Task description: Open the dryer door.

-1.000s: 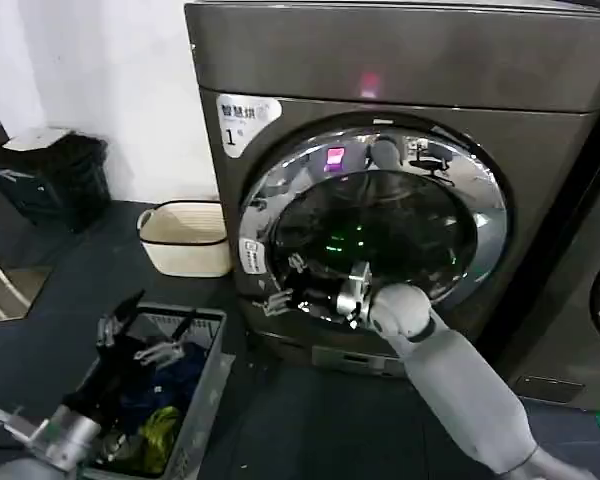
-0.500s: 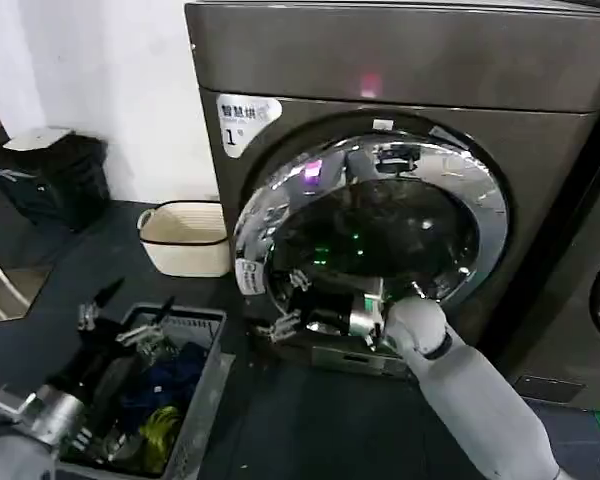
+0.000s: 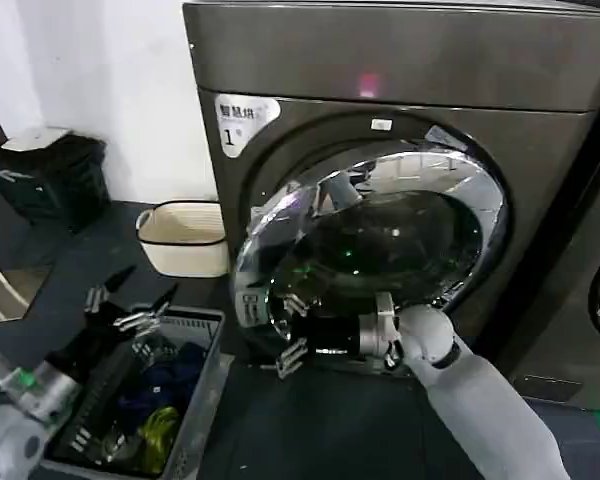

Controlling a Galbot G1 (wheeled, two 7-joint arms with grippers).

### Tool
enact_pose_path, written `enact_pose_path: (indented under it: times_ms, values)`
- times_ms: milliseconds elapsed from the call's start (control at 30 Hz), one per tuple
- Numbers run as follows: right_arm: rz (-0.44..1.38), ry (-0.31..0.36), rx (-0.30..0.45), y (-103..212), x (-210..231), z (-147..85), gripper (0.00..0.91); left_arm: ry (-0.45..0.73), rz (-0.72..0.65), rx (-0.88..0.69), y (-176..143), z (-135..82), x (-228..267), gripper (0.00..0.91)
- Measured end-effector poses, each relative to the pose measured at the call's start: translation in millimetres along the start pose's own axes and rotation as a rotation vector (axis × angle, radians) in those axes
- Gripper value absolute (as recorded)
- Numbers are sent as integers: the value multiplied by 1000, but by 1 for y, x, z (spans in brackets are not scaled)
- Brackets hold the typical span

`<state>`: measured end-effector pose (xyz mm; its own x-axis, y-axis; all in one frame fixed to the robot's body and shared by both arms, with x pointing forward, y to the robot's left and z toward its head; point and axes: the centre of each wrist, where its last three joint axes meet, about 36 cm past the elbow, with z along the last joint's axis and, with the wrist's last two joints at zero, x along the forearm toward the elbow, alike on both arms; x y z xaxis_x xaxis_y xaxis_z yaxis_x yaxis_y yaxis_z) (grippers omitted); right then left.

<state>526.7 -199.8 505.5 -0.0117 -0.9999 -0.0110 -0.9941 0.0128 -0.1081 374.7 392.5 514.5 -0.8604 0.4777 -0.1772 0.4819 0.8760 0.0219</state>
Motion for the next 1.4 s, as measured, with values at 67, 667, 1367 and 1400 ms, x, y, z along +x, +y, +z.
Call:
enact_pose_path:
  times_ms: [67,667,1367,1400]
  values:
    - [0,-5,9,3,3,-1,907,-4,15,6,5,0,-5,907]
    - [-105,8,14,27,36,-1,907,-19,162,26,31,-7,-57,907]
    - [-142,22,47,51,90,-11,907,30,414,68,27,-4,-118,907]
    - [-137,23,49,52,95,-12,907,32,423,70,25,-4,-121,907]
